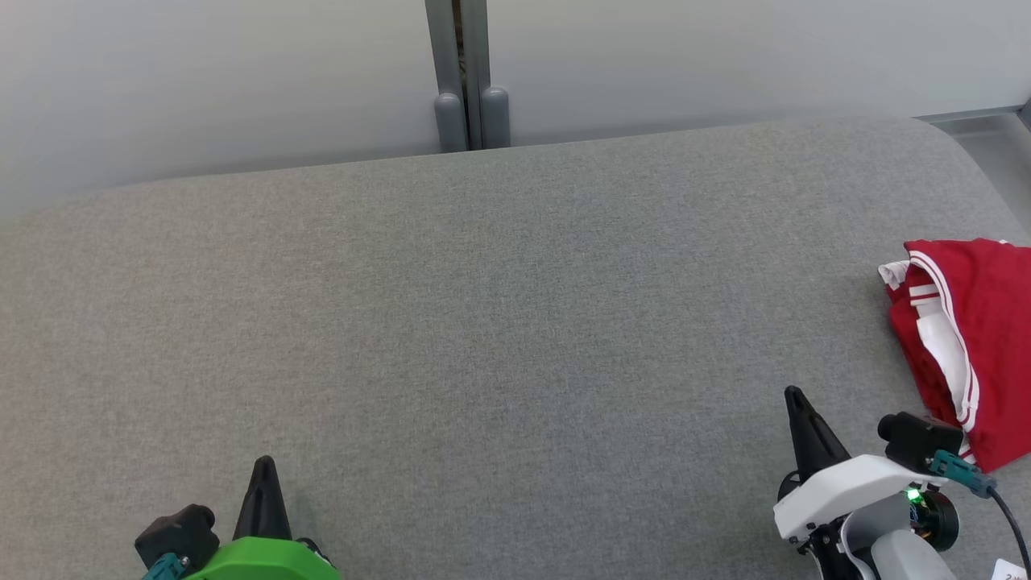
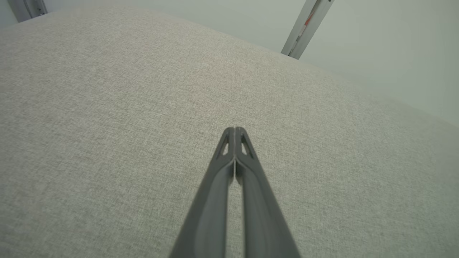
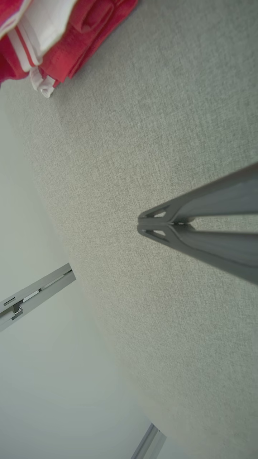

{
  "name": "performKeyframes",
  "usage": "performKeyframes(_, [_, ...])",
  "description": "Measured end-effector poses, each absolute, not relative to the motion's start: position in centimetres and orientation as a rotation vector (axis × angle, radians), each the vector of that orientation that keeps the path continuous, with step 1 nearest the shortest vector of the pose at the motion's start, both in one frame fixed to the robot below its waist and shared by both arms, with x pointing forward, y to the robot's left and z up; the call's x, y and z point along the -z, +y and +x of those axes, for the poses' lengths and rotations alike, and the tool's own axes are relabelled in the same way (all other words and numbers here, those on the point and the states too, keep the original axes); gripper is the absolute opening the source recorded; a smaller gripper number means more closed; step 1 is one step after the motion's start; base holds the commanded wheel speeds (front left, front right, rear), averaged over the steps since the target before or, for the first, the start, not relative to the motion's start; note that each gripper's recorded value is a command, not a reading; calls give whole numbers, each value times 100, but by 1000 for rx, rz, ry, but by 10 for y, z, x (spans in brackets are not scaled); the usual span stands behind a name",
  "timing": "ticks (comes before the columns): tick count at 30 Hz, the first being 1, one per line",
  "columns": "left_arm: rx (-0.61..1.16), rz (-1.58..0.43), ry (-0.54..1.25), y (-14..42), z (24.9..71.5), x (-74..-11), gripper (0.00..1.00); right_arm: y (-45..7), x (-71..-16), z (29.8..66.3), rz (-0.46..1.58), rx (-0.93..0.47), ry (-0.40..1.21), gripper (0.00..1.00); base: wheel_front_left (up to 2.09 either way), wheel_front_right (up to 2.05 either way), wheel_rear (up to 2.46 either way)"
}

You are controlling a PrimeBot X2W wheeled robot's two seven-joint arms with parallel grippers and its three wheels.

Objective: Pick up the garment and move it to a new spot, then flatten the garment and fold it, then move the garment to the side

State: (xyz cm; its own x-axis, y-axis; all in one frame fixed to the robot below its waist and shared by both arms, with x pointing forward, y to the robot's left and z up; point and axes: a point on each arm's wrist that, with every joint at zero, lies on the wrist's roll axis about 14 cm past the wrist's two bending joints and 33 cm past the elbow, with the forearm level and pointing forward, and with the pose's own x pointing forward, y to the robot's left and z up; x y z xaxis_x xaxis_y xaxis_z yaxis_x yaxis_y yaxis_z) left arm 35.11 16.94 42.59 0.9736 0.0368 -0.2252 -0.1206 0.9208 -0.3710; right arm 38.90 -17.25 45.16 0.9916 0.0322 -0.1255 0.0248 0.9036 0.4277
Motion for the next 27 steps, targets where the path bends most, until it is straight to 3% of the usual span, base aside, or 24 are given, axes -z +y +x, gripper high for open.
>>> performKeyframes(27, [-135,-820,202,182,364,-440,0,-186,-464,390,846,69,109,0,0,0,0])
